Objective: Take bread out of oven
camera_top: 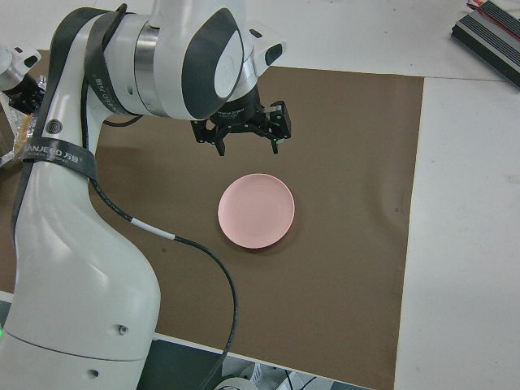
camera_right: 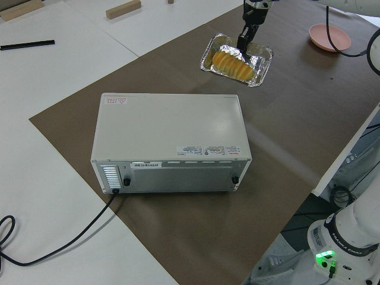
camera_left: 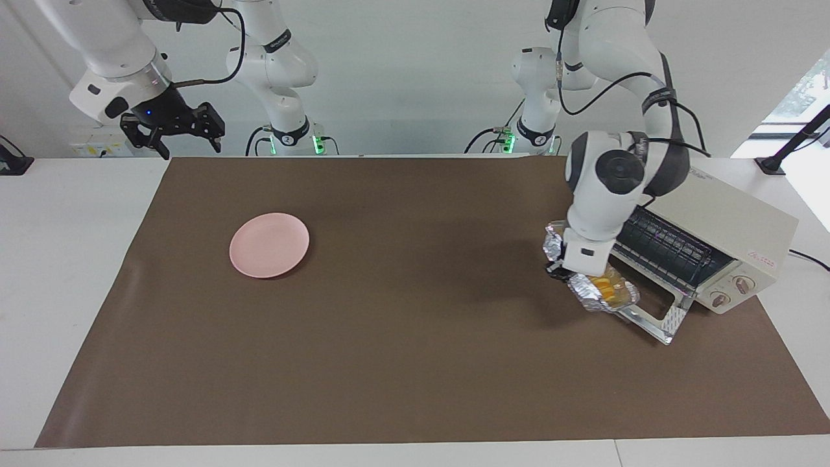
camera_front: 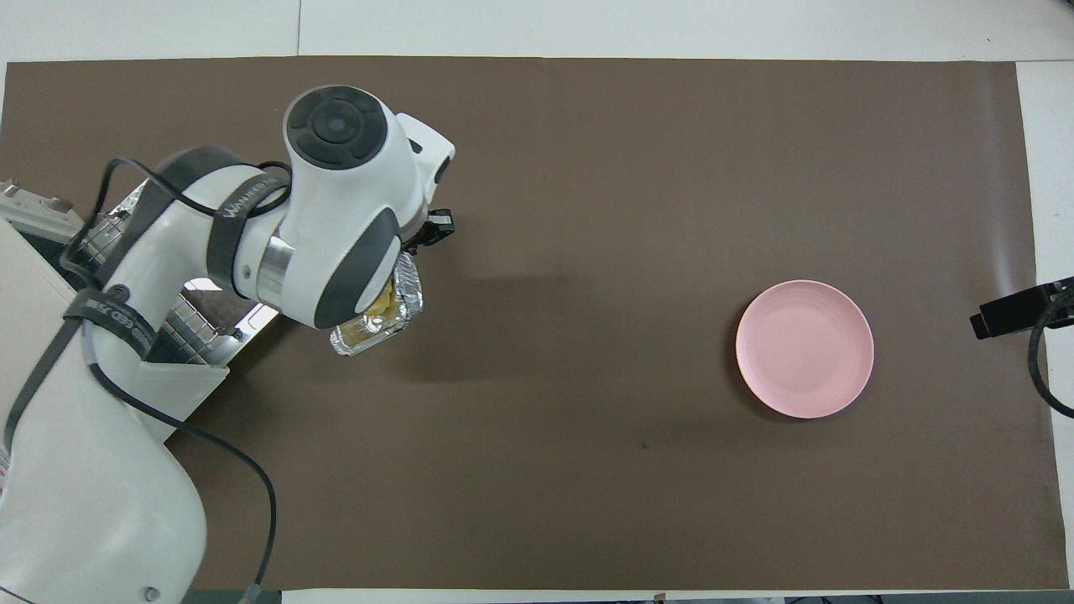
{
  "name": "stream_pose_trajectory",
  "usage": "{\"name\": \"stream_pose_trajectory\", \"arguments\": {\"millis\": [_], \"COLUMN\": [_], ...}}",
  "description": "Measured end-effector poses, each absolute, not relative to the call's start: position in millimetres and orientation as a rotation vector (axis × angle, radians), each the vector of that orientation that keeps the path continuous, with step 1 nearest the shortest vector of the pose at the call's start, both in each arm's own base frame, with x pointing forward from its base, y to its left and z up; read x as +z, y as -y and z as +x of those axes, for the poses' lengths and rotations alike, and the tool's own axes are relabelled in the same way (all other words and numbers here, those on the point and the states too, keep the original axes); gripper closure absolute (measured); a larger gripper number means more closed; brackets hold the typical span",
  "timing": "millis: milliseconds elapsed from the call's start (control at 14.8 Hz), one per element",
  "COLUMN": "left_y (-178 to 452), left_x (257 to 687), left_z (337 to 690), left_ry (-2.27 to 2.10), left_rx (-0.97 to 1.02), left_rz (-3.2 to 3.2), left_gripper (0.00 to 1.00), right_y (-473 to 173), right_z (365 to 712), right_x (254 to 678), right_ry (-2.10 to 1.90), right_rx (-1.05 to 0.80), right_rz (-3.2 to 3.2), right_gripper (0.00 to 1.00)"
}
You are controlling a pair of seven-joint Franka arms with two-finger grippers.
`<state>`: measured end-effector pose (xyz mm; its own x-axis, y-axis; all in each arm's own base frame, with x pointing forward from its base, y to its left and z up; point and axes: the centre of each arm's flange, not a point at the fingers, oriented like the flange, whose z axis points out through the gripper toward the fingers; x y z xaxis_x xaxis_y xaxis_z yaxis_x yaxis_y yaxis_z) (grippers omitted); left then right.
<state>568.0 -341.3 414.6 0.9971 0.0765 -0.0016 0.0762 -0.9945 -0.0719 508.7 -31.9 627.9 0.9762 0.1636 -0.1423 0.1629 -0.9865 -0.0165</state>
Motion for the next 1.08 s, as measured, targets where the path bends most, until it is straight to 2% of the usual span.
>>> {"name": "stream_pose_trajectory", "arguments": {"millis": [404, 674, 809, 1079], "left_y": [439.4, 459.0, 459.5, 446.5], "left_x": [368.4, 347.8, 349.2, 381.5], "left_z": [506.6, 498.3, 499.4, 517.3], "left_ry": [-0.136, -0.180, -0.166, -0.070], "left_rx": [0.063, 0.046, 0.040, -0.023], "left_rz": [-3.059, -3.070, -3.076, -3.101], "left_gripper": [0.94, 0.94, 0.79, 0.35], "right_y": [30.4, 31.7, 31.8, 30.0], "right_z": [508.1, 506.4, 506.3, 506.4], "right_x": [627.5, 626.7, 626.7, 626.7], "right_ry": [0.262, 0.257, 0.257, 0.262], "right_rx": [0.233, 0.253, 0.254, 0.254], "right_rz": [-3.117, -3.114, -3.113, -3.113], "right_gripper": [0.00, 0.00, 0.00, 0.00]}}
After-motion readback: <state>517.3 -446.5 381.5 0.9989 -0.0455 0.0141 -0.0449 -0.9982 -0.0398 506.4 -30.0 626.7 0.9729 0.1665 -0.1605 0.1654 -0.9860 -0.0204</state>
